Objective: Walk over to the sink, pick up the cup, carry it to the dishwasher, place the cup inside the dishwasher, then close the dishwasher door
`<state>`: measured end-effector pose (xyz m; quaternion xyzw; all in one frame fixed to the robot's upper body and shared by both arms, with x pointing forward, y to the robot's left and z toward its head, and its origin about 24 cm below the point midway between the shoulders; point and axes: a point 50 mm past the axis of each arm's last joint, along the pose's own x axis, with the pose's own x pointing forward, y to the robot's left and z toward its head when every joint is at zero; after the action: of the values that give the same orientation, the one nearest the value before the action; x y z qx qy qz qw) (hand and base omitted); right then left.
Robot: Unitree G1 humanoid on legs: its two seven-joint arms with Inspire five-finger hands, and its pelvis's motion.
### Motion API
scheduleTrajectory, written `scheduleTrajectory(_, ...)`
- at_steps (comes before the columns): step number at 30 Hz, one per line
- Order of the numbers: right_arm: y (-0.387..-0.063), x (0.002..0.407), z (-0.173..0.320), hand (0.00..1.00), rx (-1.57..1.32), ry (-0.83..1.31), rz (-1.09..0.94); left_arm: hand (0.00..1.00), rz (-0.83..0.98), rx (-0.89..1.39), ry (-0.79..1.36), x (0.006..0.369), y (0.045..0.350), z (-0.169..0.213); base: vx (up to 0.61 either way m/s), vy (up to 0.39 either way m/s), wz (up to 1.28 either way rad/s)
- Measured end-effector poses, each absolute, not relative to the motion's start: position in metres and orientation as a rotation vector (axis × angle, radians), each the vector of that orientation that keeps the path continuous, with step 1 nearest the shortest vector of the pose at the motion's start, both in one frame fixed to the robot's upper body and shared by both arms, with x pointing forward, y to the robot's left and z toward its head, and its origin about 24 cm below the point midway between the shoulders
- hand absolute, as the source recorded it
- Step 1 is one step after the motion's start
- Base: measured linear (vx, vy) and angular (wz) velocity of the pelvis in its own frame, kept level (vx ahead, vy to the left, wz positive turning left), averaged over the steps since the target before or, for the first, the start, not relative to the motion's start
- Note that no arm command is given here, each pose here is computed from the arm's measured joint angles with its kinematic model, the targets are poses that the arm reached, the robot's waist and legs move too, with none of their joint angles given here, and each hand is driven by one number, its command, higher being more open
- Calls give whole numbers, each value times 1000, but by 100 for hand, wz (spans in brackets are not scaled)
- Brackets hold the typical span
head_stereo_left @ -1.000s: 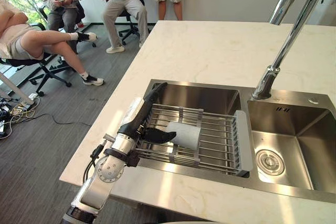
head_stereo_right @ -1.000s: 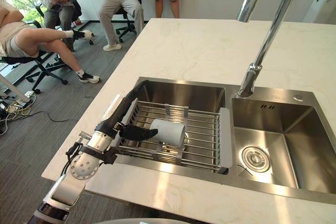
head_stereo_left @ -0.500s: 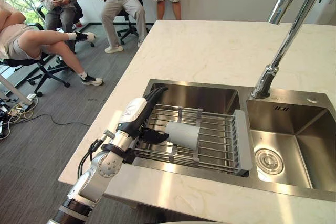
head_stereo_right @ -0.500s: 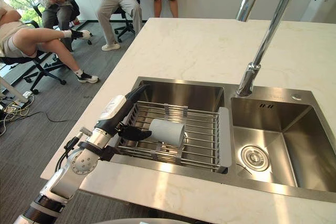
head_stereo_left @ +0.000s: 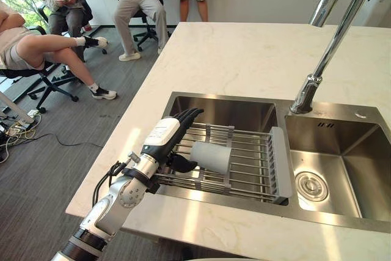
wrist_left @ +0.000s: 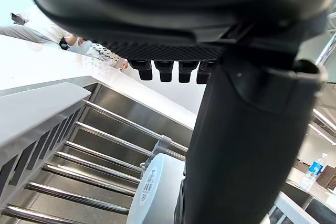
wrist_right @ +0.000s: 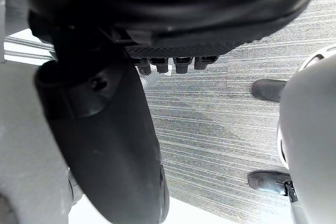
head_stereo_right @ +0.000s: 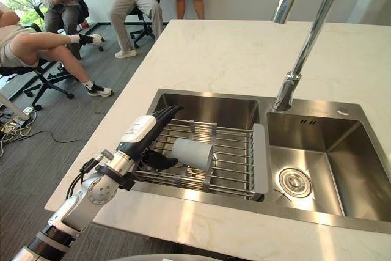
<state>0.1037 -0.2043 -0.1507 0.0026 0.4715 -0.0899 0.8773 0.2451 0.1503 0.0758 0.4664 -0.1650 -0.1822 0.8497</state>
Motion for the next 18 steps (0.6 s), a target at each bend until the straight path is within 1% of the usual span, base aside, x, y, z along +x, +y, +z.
scheduleTrajectory(12,-204,104,-151,100,5,984,-187,100,-488,1011,-344,238,137,67,0,0,0)
scheduleTrajectory(18,-204,104,-151,100,4,983,-186,100,-505,1012,-353,238,135,66,0,0,0)
